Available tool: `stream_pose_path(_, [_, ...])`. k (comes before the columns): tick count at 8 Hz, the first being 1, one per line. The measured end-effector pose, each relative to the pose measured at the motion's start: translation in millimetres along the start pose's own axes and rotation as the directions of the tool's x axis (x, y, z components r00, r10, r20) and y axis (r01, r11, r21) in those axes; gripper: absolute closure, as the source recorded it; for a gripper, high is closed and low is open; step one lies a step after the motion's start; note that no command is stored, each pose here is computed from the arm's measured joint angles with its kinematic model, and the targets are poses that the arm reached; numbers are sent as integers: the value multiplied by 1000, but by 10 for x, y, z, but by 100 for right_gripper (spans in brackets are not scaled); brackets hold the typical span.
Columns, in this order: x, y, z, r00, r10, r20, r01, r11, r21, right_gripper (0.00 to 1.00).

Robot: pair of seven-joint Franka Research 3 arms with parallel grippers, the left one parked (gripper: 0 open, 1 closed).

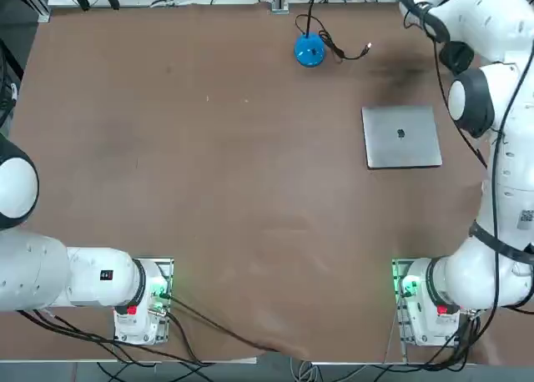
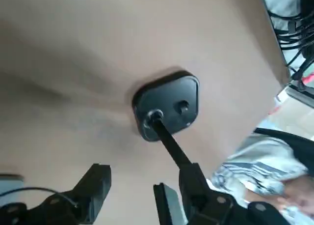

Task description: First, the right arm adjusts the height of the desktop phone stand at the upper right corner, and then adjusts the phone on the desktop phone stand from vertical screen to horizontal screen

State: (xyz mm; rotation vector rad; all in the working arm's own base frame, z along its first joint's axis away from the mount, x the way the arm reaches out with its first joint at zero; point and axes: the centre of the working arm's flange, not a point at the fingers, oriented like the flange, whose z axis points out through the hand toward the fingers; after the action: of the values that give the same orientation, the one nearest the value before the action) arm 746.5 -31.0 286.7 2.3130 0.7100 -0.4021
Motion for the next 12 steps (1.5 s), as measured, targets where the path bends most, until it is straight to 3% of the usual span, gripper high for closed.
stream_pose_path(3, [-5,-45,183,984,-149,100,154,987,-42,19])
stream_pose_path(6, [-24,-44,315,941,-285,183,300,952,-61,21])
stream_pose_path(12, [-25,-98,532,898,-348,268,374,926,-52,32])
